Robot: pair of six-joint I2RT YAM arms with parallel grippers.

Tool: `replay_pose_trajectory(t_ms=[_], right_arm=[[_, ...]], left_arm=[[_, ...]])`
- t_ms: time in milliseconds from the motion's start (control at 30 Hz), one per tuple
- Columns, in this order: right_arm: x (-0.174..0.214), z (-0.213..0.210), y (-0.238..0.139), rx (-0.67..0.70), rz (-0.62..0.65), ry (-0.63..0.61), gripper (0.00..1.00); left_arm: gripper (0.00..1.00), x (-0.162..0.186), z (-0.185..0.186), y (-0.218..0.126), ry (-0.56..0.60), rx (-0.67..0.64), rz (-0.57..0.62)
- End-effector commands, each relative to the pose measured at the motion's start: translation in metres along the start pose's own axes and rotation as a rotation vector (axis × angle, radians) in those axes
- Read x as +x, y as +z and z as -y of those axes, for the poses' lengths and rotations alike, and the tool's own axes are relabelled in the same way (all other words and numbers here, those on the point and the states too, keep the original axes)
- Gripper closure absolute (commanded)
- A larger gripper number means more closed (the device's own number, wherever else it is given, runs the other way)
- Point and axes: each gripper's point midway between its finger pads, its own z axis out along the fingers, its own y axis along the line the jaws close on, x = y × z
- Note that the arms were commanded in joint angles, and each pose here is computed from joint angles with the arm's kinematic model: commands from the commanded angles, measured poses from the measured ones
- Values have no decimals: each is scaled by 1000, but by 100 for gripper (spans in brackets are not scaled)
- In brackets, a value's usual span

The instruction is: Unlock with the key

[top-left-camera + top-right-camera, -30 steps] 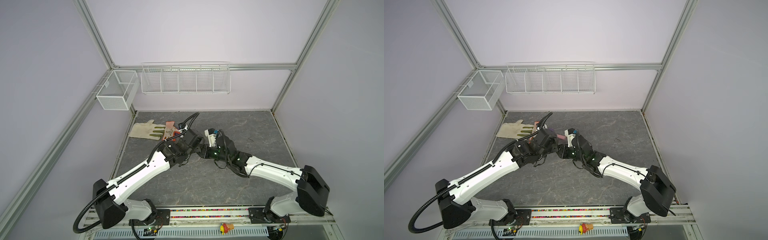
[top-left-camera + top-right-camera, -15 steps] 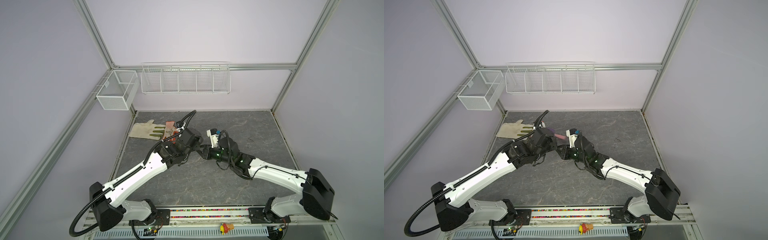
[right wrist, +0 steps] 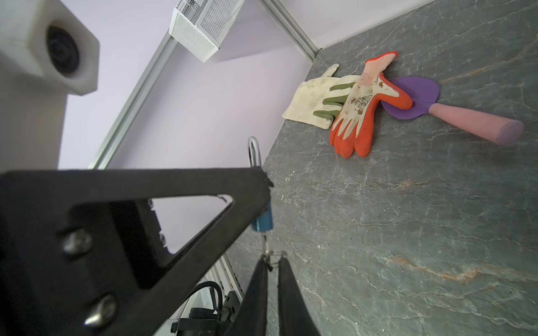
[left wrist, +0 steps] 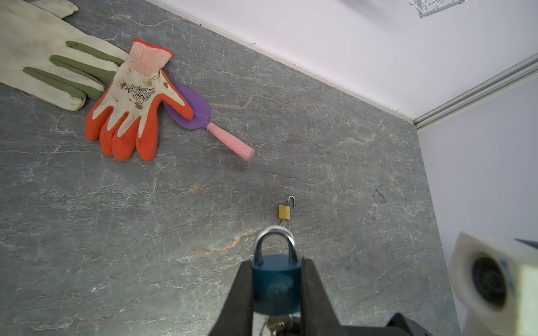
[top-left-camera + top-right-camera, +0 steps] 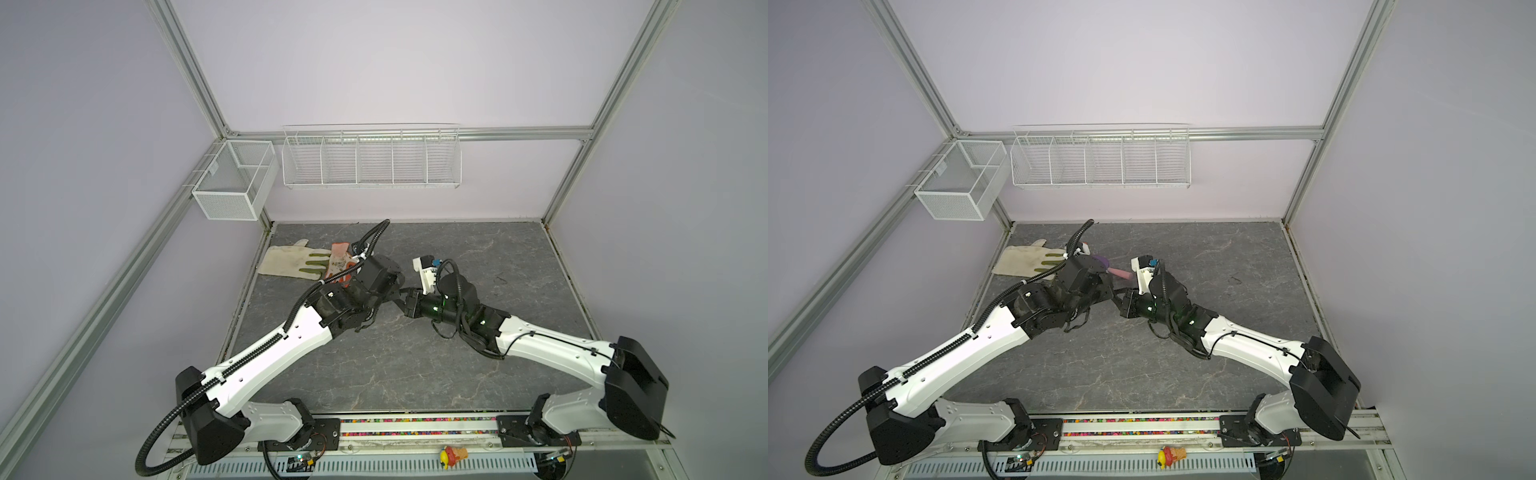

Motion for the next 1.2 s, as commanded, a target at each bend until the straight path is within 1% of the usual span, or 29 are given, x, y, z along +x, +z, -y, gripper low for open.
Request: replay_pose_trajectory(t_ms=[0, 67, 200, 300, 533, 667, 767, 900, 967, 1100, 1167], right_arm=[[-13, -9, 4, -31, 41, -21, 88], [-15, -11, 5, -37, 49, -29, 89], [-20, -11, 5, -28, 64, -44, 94], [-25, -12, 4, -22, 84, -61, 94], [-42, -29, 0, -58, 139, -113, 94], [-52, -33, 0, -42, 166, -151, 94], [-59, -37, -1, -48, 193, -160, 94], [-65, -42, 1, -53, 192, -146, 94], [-62, -41, 3, -43, 168, -140, 94], [-45, -24, 5, 1, 106, -132, 94], [-37, -16, 4, 10, 75, -116, 91]], left_arm=[[100, -9, 7, -10, -32, 46, 18], [100, -7, 8, -10, -34, 51, 10], [100, -3, 10, -10, -38, 71, -15], [100, 2, 10, -10, -32, 69, -39], [100, 19, 0, -8, 10, 32, -87], [100, 35, 10, -7, 28, 84, -171], [100, 41, 12, -10, 39, 100, -192], [100, 41, 5, -9, 67, 60, -188], [100, 38, 7, -8, 59, 65, -173], [100, 20, 10, -7, 24, 69, -92], [100, 10, 14, -7, 19, 81, -64]])
